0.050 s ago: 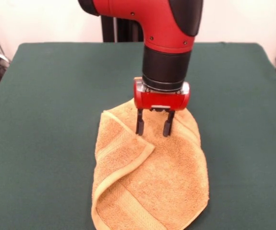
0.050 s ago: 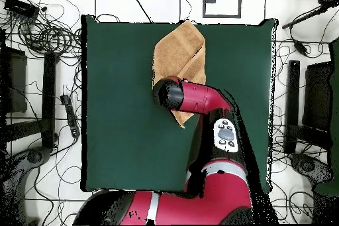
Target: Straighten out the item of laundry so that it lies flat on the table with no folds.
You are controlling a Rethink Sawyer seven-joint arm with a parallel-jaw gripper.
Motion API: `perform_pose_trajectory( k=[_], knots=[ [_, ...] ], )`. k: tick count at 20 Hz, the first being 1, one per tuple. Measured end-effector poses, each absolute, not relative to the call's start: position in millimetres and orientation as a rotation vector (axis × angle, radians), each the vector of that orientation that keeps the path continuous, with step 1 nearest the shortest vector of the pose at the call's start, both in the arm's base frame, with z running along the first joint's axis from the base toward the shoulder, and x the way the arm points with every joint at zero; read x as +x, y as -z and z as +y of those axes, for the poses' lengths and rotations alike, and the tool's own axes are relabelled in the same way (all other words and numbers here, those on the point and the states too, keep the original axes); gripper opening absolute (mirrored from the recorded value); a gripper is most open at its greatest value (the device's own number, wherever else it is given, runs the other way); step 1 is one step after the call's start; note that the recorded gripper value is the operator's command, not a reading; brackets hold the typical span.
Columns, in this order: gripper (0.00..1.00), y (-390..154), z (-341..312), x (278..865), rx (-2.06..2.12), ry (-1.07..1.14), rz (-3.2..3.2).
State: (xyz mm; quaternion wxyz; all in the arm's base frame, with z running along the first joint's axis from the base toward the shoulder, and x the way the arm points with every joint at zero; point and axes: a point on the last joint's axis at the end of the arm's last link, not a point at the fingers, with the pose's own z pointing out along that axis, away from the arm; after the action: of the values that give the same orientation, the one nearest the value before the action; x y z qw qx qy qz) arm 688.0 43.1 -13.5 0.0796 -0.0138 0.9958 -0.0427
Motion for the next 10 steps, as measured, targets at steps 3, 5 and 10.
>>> perform_pose_trajectory(
  k=[3, 5, 10],
  knots=[
    [1.0, 13.6, 42.2, 688.1, -0.039, 0.128, 2.979],
    [1.0, 14.1, 42.1, 687.8, -0.039, 0.128, 2.98],
    [1.0, 15.6, 32.6, 688.9, -0.018, 0.129, 2.974]
  ],
)
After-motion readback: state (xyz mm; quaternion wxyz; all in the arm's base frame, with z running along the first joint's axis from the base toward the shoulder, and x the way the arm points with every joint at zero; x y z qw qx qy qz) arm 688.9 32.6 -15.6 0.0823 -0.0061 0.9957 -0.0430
